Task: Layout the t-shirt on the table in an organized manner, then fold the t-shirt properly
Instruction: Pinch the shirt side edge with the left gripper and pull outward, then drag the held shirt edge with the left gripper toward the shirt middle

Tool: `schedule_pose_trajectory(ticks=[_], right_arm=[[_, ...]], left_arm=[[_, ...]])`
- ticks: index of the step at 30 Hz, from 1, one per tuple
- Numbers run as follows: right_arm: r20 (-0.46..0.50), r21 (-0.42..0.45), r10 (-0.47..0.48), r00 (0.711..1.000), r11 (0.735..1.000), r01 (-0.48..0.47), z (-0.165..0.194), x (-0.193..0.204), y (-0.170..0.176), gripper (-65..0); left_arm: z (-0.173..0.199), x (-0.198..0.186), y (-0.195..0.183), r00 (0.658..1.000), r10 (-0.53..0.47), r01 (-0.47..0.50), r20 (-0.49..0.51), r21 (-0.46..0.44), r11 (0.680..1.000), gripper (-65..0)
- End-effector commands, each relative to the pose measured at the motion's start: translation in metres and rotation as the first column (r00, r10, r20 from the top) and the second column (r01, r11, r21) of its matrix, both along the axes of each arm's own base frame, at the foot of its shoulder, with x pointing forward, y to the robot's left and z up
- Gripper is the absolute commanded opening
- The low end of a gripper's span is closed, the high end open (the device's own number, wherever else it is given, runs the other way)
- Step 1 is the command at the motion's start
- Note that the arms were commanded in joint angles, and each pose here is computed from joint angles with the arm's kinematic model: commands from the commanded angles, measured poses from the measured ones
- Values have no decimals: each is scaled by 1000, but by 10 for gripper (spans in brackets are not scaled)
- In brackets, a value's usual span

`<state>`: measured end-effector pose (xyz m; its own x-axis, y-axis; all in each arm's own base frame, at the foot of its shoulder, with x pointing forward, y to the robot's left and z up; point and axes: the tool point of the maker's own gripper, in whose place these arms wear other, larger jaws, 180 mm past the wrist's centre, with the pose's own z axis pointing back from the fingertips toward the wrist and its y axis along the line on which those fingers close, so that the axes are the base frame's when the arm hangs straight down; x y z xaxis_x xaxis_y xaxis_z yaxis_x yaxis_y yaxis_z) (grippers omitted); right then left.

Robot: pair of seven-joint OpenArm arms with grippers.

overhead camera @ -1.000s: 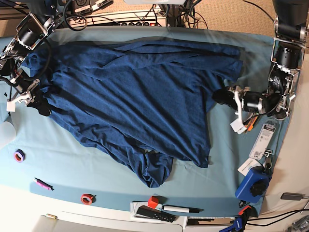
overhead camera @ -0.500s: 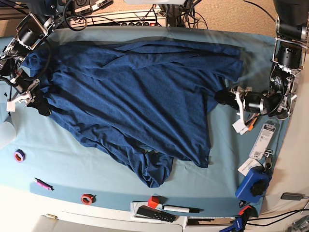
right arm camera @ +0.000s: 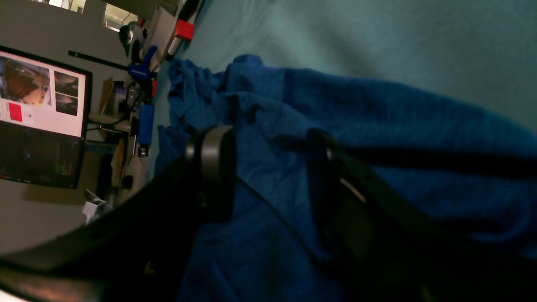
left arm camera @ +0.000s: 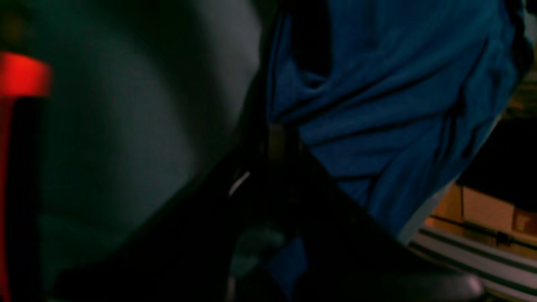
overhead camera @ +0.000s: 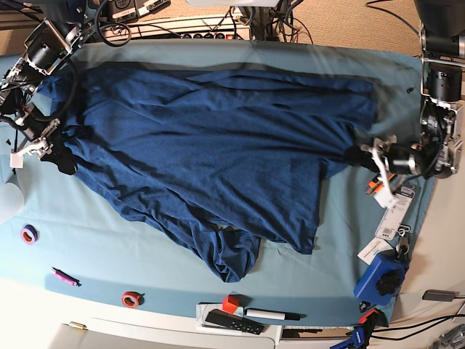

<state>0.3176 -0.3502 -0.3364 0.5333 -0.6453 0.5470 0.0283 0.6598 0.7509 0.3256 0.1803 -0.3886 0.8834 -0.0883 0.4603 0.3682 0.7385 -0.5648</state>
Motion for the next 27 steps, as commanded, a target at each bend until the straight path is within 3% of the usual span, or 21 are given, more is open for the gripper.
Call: schedule_pose_trajectory(ticks=[1, 6, 10, 11, 14, 15, 27], right_arm=[[59, -27, -14, 998, 1000, 16, 21, 8, -12, -379], [58, -27, -14, 998, 1000, 16, 21, 8, -12, -379], [58, -27, -14, 998, 1000, 16, 21, 8, -12, -379], [59, -26, -14, 998, 1000, 16, 21, 8, -12, -379], [59, -26, -14, 998, 1000, 16, 21, 8, -12, -379], [59, -27, -14, 998, 1000, 16, 21, 8, -12, -379], [59, -26, -14, 998, 1000, 16, 21, 8, -12, -379]], left_arm=[[16, 14, 10, 998, 36, -35, 43, -5, 999, -650], [10, 4, 10, 998, 53, -52, 14, -31, 998, -650], [9, -13, -1, 999, -15, 18, 29, -95, 995, -650], [10, -16, -4, 999, -36, 40, 41, -110, 993, -625], [14, -16, -6, 998, -44, 50, 54, -128, 990, -443], [15, -14, -6, 997, -42, 49, 59, -129, 990, -409], [59, 46, -1, 974, 4, 14, 225, -82, 997, -403]])
